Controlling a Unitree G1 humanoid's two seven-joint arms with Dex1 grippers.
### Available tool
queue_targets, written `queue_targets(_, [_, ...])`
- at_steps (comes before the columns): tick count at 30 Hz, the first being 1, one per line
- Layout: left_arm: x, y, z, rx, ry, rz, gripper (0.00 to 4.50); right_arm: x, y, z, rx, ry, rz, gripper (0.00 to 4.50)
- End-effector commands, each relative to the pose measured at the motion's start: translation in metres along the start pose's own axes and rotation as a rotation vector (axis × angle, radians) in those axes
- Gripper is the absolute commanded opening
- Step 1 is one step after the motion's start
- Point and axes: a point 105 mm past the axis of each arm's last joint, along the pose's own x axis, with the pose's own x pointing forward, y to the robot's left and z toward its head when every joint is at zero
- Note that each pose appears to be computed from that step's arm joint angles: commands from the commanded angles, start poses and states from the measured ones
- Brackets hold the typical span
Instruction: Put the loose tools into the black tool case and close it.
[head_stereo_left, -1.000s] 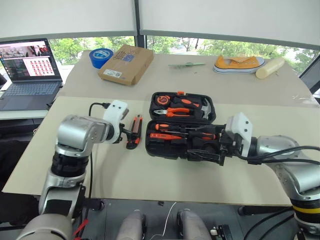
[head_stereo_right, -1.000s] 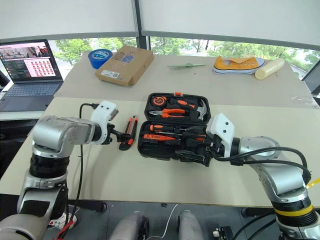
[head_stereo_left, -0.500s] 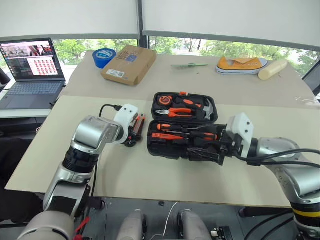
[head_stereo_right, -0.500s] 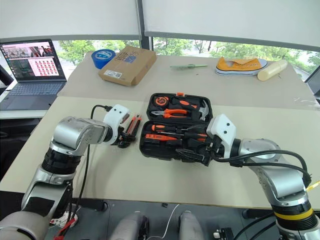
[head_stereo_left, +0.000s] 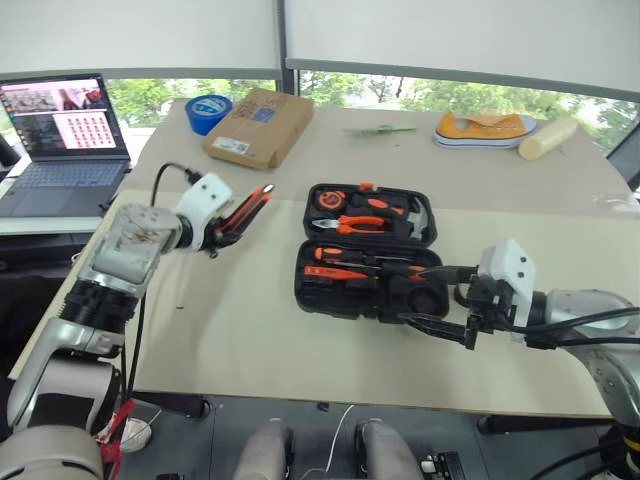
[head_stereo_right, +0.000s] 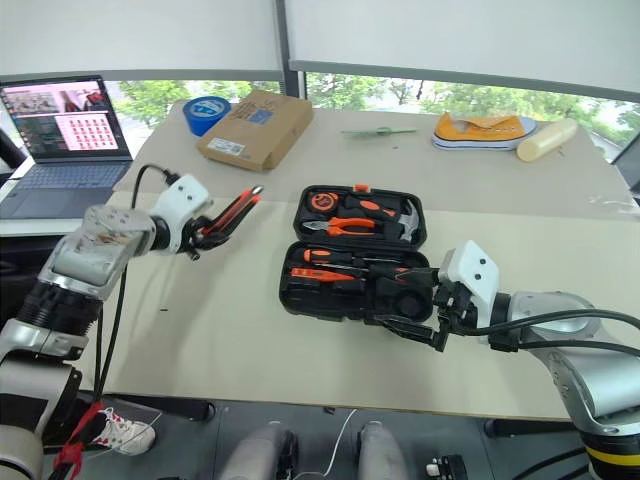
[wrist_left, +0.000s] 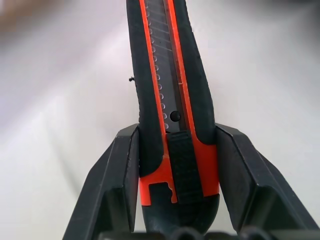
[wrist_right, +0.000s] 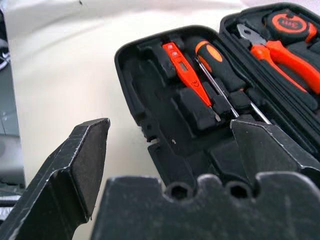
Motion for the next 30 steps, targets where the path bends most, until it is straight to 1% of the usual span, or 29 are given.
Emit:
queue_targets(1, [-0.005,-0.034,0.045,0.198,-0.160,-0.285,1.73,-0.013,-0.002,0.007,-0.049,0.002,-0.022,4.50])
queue_targets(5, [0.013,-0.064,0.058,0.268,-0.145,-0.484,1.73,-0.018,-0.003,0.004,-0.036,0.015,-0.054,4.50])
queue_targets(8, [0.031,-0.087,0.052,0.349,-0.041,-0.591,1.73,-0.020,-0.001,0.002,-0.035,0.018,-0.066,4.50])
queue_targets(10, [0.040,-0.095,0.047,0.384,0.014,-0.620,1.73,-0.021,0.000,0.002,-0.034,0.016,-0.074,4.50])
queue_targets(13, [0.054,-0.102,0.043,0.388,0.082,-0.616,1.73,-0.022,0.001,0.002,-0.032,0.016,-0.098,4.50])
queue_targets(15, [0.056,-0.109,0.041,0.440,0.081,-0.651,1.73,-0.023,0.002,0.001,-0.029,0.015,-0.107,4.50])
queue_targets(17, [0.057,-0.116,0.042,0.454,0.073,-0.684,1.73,-0.023,0.002,0.000,-0.027,0.013,-0.115,4.50])
queue_targets(22, [0.066,-0.113,0.036,0.492,0.118,-0.679,1.73,-0.022,0.001,0.001,-0.029,0.002,-0.141,4.50])
queue_targets(27, [0.067,-0.112,0.031,0.496,0.155,-0.709,1.73,-0.020,0.003,0.001,-0.028,-0.007,-0.147,4.50])
queue_targets(30, [0.070,-0.114,0.033,0.498,0.144,-0.720,1.73,-0.020,0.003,0.000,-0.027,-0.010,-0.152,4.50])
